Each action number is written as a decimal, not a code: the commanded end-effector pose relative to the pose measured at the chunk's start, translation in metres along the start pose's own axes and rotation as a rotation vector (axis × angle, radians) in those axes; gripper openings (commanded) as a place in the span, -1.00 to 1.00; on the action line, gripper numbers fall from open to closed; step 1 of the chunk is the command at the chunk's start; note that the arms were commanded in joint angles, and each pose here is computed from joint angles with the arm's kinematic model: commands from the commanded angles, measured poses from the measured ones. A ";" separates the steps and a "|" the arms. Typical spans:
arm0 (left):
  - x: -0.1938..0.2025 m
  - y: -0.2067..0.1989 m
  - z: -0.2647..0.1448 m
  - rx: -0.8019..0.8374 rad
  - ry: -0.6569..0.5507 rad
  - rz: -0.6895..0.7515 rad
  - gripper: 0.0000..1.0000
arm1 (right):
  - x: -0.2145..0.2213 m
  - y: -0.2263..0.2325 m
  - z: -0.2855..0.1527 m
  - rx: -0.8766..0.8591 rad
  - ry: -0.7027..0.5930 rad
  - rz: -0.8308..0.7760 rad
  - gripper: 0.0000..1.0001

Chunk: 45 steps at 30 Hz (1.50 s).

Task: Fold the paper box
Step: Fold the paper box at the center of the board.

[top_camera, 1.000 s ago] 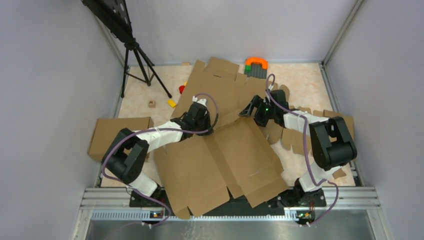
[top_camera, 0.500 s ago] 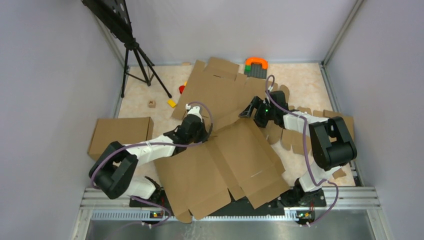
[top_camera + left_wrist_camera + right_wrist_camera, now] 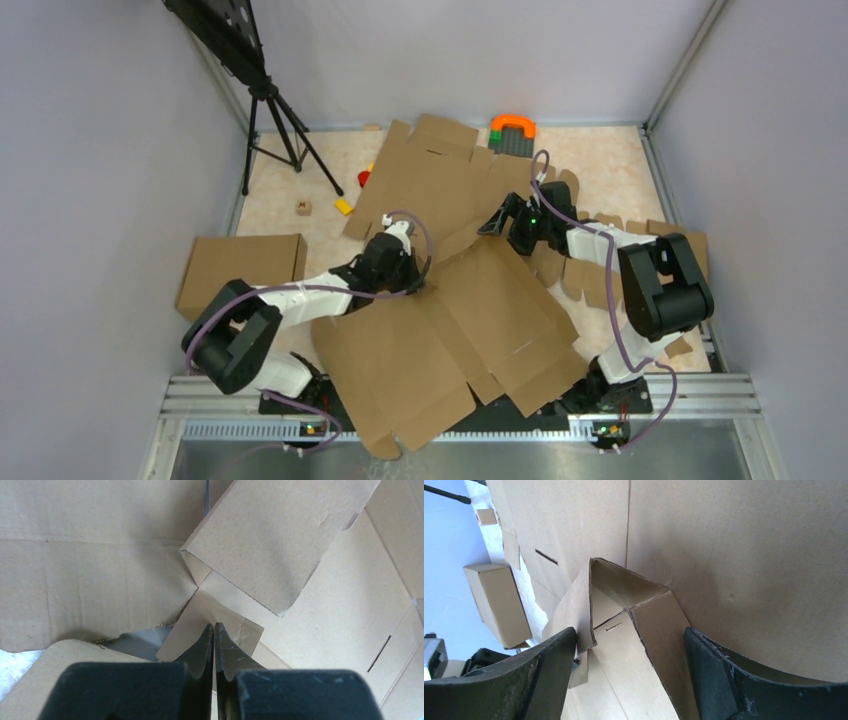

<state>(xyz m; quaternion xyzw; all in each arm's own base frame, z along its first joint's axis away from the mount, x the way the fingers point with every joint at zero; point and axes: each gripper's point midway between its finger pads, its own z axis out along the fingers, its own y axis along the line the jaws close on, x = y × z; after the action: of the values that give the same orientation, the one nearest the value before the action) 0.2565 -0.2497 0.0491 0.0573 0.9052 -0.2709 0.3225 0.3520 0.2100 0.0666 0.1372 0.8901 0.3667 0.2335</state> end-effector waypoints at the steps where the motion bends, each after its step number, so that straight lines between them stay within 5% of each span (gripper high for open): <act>1: 0.027 0.001 0.004 0.016 0.077 0.044 -1.00 | -0.008 0.015 -0.006 -0.029 -0.035 -0.042 0.55; 7: 0.046 0.017 0.014 -0.147 0.128 0.165 -1.00 | -0.006 0.015 -0.004 -0.028 -0.032 -0.045 0.55; 16: 0.070 0.032 0.026 -0.175 0.156 0.087 -1.00 | -0.007 0.015 -0.006 -0.018 -0.036 -0.055 0.55; 26: 0.014 0.000 -0.017 -0.187 0.156 0.095 -0.94 | -0.013 0.009 -0.008 0.025 -0.052 -0.097 0.54; 45: 0.004 0.003 -0.052 -0.131 0.168 -0.013 -0.77 | -0.014 0.012 -0.009 0.028 -0.063 -0.141 0.43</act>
<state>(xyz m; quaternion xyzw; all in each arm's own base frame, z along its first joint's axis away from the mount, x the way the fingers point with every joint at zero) 0.2311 -0.2246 0.0675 0.0584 0.9471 -0.1931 0.2495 0.3512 0.2005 0.0622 0.1110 0.9029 0.3285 0.2542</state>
